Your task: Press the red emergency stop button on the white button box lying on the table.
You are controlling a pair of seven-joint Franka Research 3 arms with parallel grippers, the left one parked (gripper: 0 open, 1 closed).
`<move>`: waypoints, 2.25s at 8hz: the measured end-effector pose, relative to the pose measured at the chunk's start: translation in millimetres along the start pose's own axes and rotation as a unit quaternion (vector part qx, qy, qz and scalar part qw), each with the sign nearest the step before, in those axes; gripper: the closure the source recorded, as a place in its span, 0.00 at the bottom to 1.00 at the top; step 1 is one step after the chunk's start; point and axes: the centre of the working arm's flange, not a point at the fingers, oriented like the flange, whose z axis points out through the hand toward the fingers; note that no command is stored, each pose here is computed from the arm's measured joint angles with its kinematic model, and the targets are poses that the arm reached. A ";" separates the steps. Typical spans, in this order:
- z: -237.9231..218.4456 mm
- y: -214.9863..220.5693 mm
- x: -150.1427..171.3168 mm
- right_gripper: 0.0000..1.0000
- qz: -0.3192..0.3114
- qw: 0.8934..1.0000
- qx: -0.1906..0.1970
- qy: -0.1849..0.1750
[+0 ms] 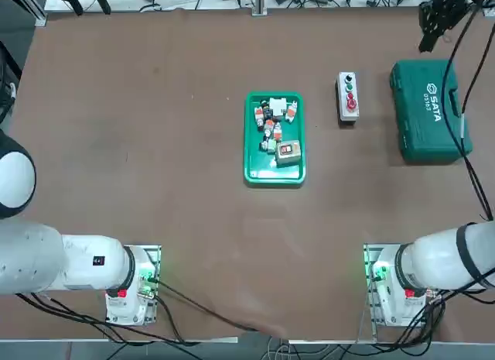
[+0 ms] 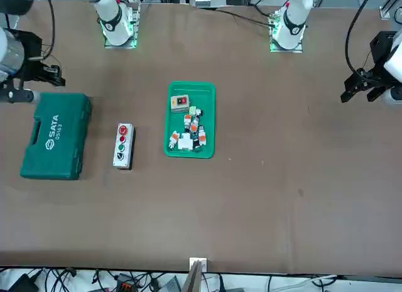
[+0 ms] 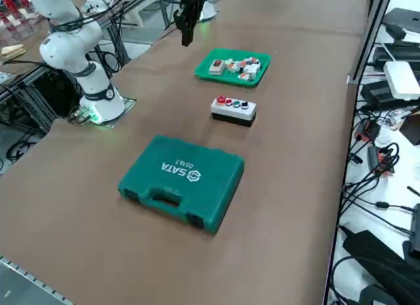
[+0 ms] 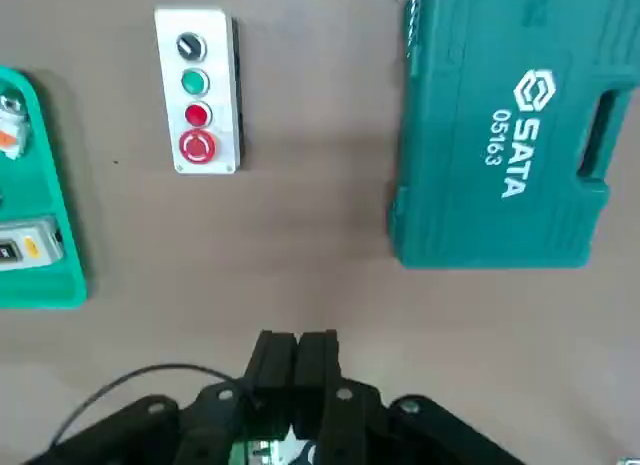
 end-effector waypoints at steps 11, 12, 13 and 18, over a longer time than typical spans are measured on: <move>206.6 -104.5 63.9 0.98 -0.017 0.991 0.021 0.133; 215.2 -108.2 69.2 0.98 -0.013 0.989 0.024 0.143; 226.6 -113.4 72.6 0.98 -0.007 0.988 0.026 0.151; 252.9 -123.0 65.2 0.98 -0.003 0.988 0.026 0.150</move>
